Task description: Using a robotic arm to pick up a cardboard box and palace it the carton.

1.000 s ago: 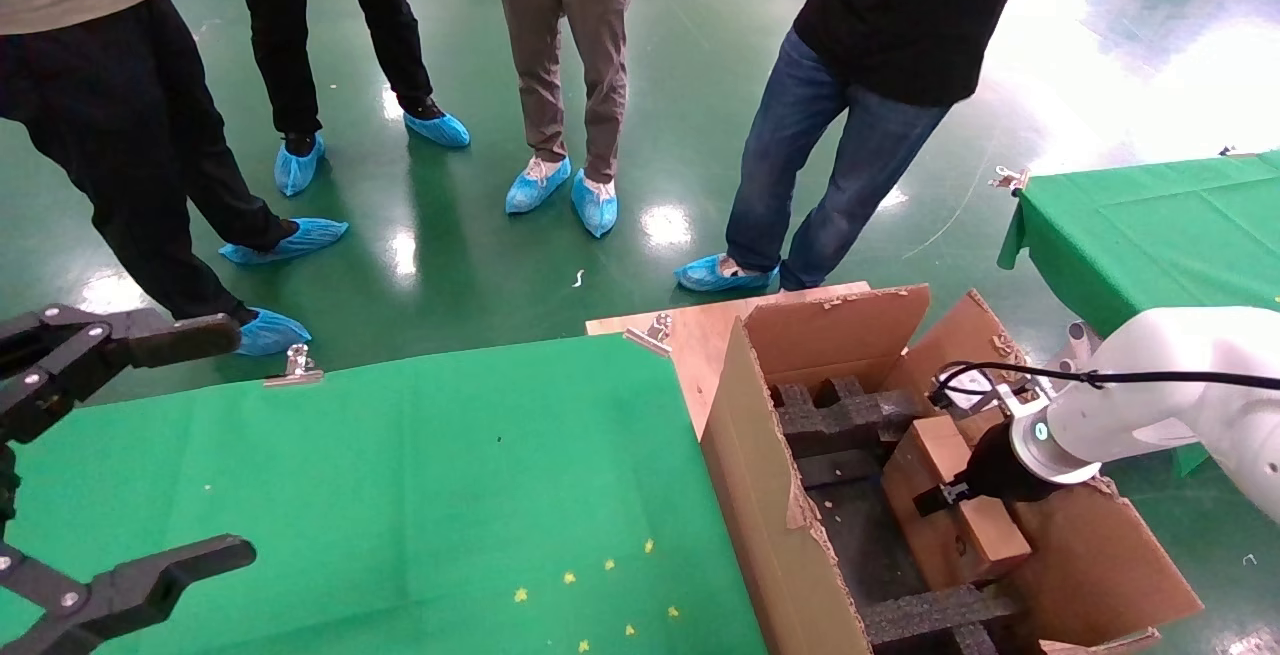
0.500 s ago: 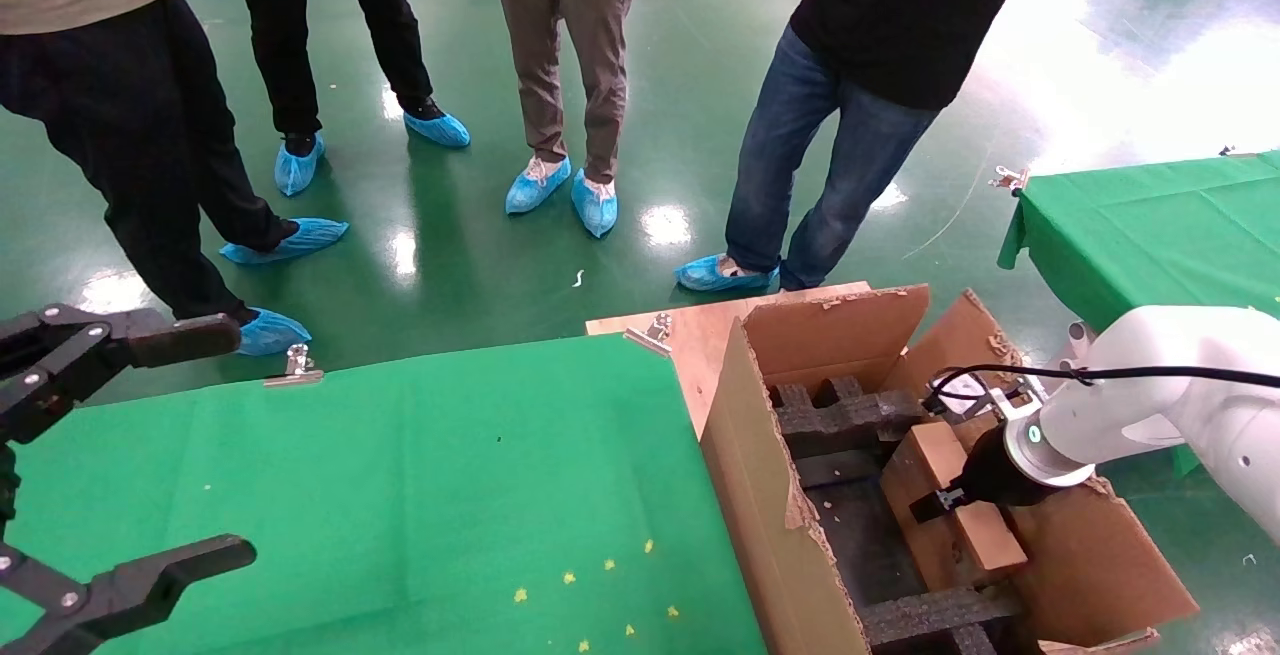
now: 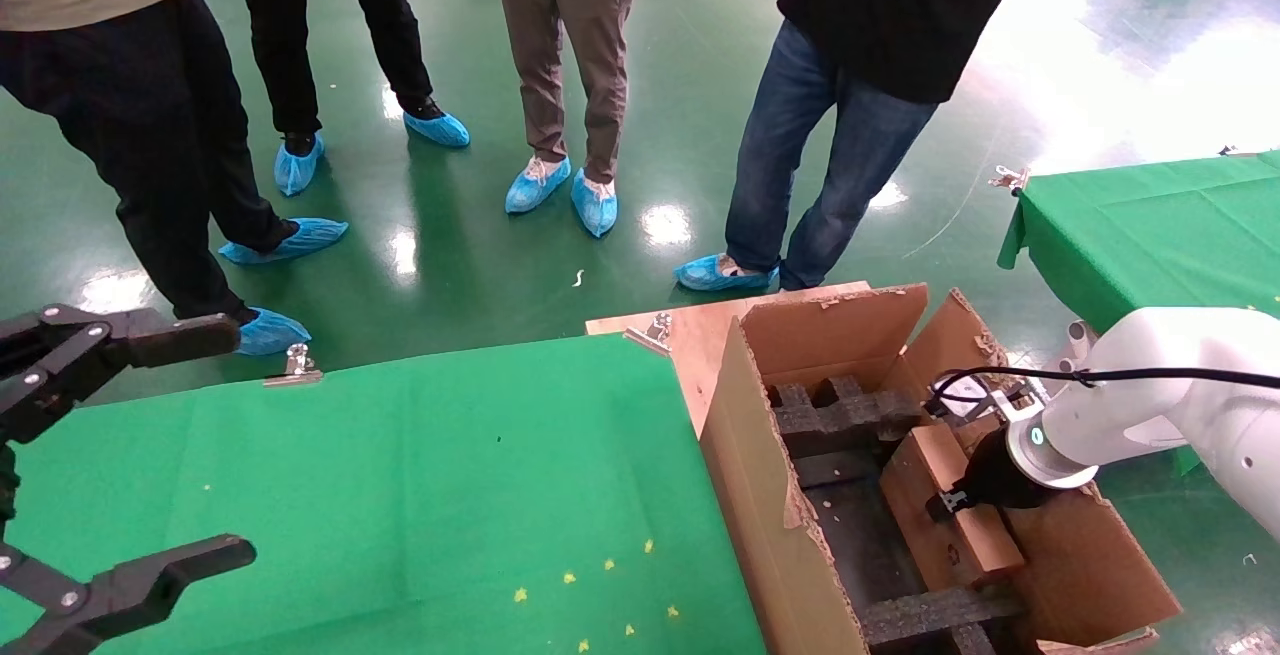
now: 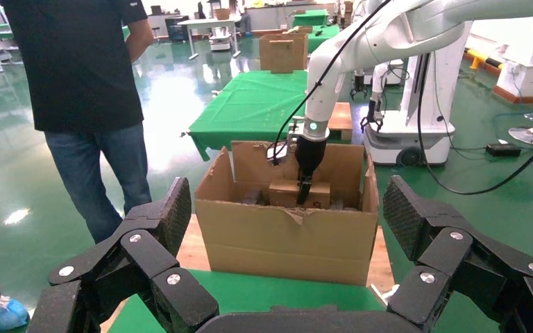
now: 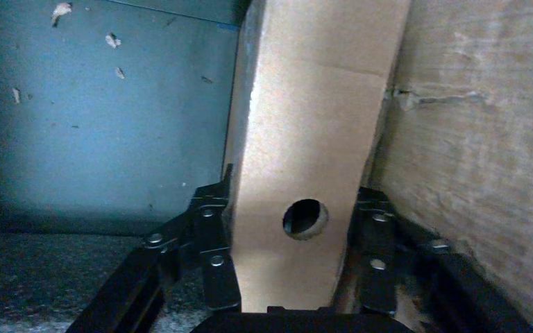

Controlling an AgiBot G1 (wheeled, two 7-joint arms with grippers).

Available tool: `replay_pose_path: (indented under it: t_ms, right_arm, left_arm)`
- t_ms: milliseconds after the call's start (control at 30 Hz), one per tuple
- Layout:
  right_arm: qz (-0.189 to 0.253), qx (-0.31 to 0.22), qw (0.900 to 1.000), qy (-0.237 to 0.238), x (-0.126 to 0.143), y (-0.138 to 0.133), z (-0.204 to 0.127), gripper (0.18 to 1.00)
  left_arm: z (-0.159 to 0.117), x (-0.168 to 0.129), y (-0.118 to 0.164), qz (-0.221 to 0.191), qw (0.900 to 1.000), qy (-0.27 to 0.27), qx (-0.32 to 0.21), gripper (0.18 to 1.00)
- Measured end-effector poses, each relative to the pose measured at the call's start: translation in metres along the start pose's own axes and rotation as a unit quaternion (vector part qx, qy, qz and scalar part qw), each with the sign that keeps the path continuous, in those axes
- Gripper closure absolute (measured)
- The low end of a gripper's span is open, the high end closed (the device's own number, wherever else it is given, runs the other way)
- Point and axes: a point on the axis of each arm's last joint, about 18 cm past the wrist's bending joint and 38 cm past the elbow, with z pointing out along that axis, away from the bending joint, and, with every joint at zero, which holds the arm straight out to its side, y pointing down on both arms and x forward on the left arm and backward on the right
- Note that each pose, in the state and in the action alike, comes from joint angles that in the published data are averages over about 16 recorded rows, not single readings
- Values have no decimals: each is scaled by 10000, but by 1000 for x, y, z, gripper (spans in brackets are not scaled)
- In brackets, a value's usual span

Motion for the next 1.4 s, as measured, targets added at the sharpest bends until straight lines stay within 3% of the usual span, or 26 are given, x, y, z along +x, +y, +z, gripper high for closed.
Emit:
replay_pose_path:
  t_ms: [433, 767, 1067, 1400]
  right_arm:
    - [63, 286, 9996, 34, 9, -20, -18, 460]
    - [67, 1102, 9937, -174, 17, -73, -78, 283]
    - [-137, 1993, 9770, -752, 9, -114, -163, 200]
    - [-379, 2616, 9515, -1577, -10, -116, -239, 178]
  left_arm:
    - [0, 0, 0, 0, 10000, 0, 0, 183]
    - [0, 0, 0, 0, 10000, 0, 0, 183]
    - [0, 0, 0, 0, 10000, 0, 0, 183]
    - [0, 0, 0, -1, 10000, -2, 0, 183]
